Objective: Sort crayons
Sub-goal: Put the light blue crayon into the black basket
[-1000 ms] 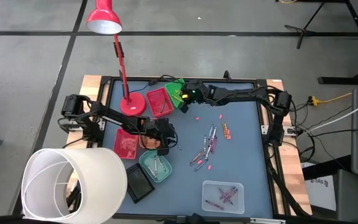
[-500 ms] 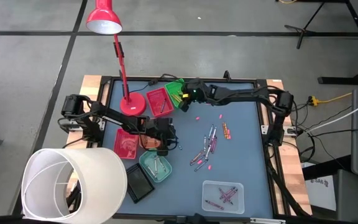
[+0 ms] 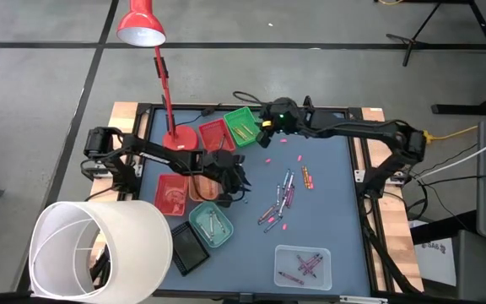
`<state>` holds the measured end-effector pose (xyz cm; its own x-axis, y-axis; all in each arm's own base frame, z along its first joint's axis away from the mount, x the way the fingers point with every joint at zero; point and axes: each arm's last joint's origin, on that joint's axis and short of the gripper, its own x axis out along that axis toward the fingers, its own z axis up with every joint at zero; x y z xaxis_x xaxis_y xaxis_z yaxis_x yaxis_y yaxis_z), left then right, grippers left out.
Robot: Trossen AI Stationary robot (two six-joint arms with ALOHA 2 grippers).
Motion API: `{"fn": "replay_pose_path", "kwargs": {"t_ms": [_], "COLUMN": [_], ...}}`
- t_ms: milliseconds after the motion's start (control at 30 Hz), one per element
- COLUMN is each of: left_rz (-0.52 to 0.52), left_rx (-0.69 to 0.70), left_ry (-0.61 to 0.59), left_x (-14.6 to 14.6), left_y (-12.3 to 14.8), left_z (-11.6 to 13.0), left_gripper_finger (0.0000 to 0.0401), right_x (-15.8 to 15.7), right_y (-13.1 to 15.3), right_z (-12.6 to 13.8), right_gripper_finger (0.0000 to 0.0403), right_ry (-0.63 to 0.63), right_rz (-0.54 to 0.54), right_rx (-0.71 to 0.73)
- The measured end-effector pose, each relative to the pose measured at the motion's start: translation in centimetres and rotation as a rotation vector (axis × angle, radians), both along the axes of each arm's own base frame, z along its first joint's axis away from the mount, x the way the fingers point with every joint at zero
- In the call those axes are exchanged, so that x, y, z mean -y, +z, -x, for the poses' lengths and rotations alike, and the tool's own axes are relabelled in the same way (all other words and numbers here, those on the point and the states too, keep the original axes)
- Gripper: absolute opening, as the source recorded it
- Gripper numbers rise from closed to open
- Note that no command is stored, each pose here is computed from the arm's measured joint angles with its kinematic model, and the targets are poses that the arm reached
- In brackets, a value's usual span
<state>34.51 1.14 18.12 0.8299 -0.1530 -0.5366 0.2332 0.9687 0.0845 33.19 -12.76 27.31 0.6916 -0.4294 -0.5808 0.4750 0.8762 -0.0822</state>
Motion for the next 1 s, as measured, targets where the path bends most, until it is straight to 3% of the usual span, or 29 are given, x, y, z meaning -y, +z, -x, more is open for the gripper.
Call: {"fn": "replay_pose_path", "kwargs": {"t_ms": [300,533,667,800,1000], "left_rz": [-0.039,-0.055,-0.071,-0.093,-0.215], "left_rx": [-0.021,-0.316,-0.463,-0.497,-0.513], "left_ry": [-0.063,-0.134,-0.174,-0.195,-0.240], "left_x": [-0.3,-0.4,-0.4,-0.5,-0.8], "left_y": [1.6,-0.9,-1.8,-1.9,-2.1], "left_z": [-2.7,-5.2,-5.3,-5.1,-4.9], "left_gripper_finger": [0.0070,0.0070,0.0070,0.0070,0.0070], "right_x": [-0.8,-1.0,-1.1,-1.2,-1.2], "right_y": [2.3,2.6,2.3,2.1,2.0], "right_z": [2.1,2.7,2.9,3.0,3.1], "right_gripper_finger": [0.0129,0.0129,0.0129,0.0129,0.0129], "right_ry": [0.000,0.005,0.019,0.019,0.020], "right_rz": [0.000,-0.015,-0.039,-0.050,-0.053], "right_rx": [0.000,-0.020,-0.051,-0.078,-0.087]}}
